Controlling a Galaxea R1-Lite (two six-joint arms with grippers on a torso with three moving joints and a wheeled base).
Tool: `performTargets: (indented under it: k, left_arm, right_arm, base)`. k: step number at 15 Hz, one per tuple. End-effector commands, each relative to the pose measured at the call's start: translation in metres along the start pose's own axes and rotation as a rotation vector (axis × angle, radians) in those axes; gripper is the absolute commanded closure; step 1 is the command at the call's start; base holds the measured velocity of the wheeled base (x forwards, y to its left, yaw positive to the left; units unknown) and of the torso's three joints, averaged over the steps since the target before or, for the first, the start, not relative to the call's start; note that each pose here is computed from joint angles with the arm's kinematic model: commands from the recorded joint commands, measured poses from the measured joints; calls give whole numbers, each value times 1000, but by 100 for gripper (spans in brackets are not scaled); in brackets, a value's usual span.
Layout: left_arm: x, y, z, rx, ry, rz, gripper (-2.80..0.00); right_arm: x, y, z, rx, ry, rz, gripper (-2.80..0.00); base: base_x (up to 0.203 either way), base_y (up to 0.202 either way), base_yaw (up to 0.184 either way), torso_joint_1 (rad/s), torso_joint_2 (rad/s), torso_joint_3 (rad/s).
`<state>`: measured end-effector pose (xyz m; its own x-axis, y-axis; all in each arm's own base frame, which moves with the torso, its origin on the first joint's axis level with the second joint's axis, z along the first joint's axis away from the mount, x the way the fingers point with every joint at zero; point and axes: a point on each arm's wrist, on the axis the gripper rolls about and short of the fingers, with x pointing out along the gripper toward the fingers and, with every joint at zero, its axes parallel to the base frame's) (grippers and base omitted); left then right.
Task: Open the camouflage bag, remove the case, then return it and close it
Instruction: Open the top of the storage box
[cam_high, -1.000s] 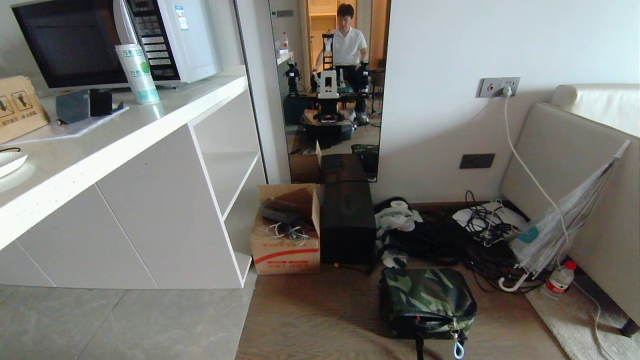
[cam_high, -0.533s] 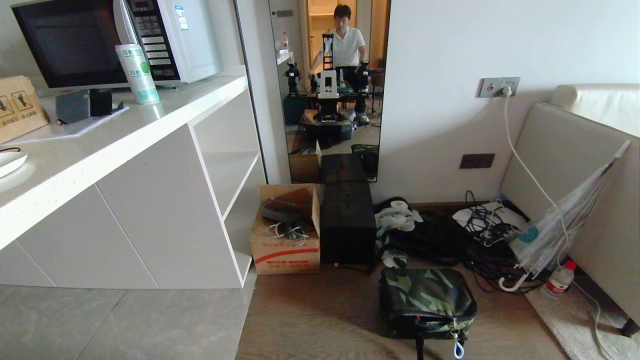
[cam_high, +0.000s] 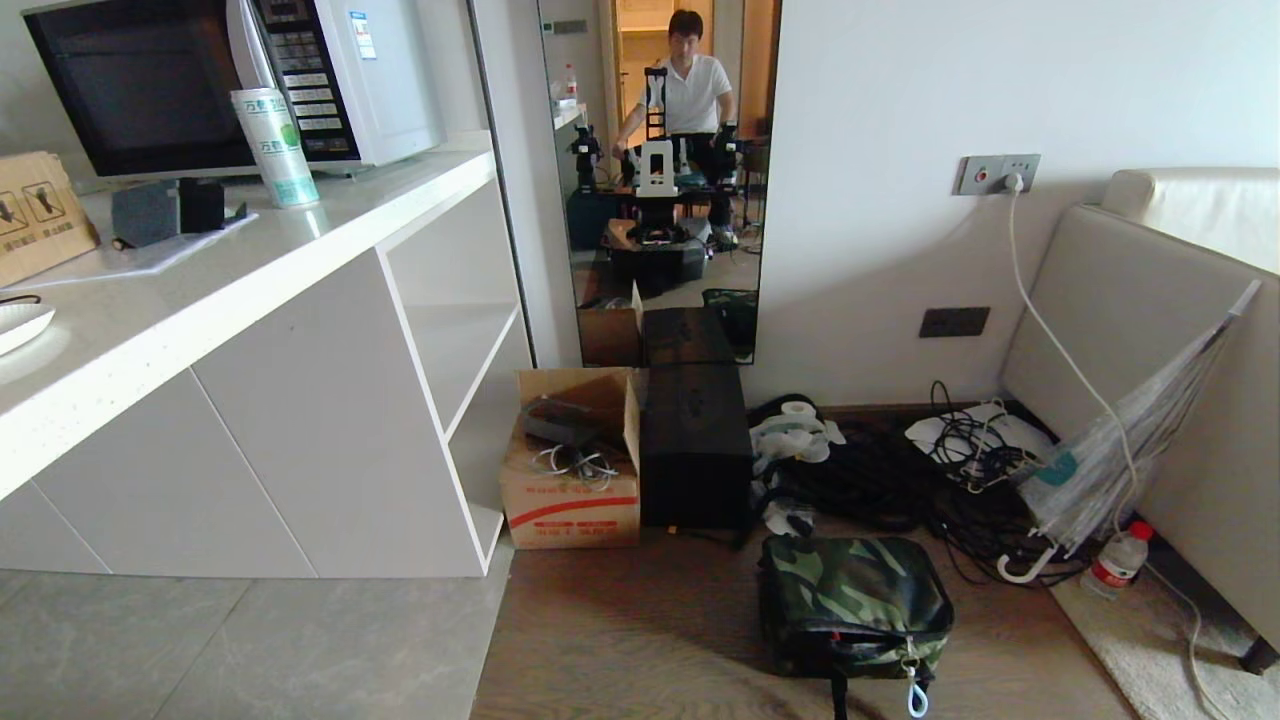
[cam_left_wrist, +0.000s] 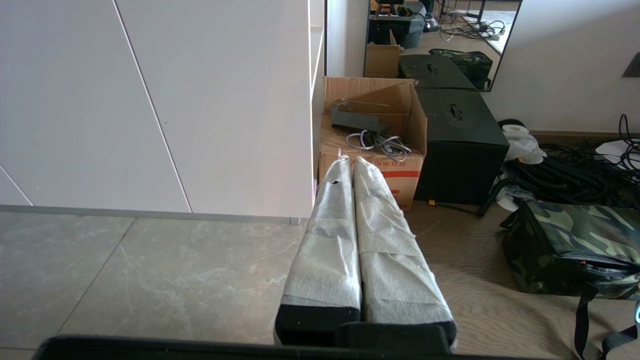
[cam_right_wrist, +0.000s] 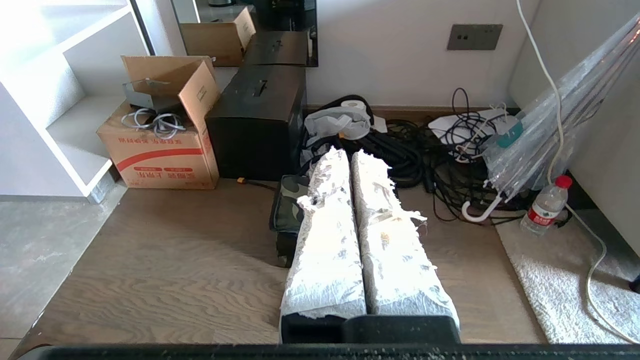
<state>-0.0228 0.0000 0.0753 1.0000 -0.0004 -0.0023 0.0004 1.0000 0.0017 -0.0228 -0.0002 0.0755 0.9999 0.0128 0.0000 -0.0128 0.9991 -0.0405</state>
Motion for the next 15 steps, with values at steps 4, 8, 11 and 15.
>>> performTargets:
  k: [4, 8, 11, 15]
  left_arm:
    - [0, 0, 0, 1, 1, -1, 0]
    - [0, 0, 0, 1, 1, 0, 0]
    - [0, 0, 0, 1, 2, -1, 0]
    - [0, 0, 0, 1, 2, -1, 0]
  right_arm:
    - [0, 0, 0, -1, 1, 1, 0]
    - [0, 0, 0, -1, 0, 1, 0]
    - [0, 0, 0, -1, 1, 1, 0]
    - [0, 0, 0, -1, 1, 1, 0]
  base:
    - [0, 0, 0, 1, 1, -54]
    - [0, 0, 0, 2, 4, -181]
    - [0, 0, 0, 2, 1, -197]
    - [0, 0, 0, 2, 2, -194]
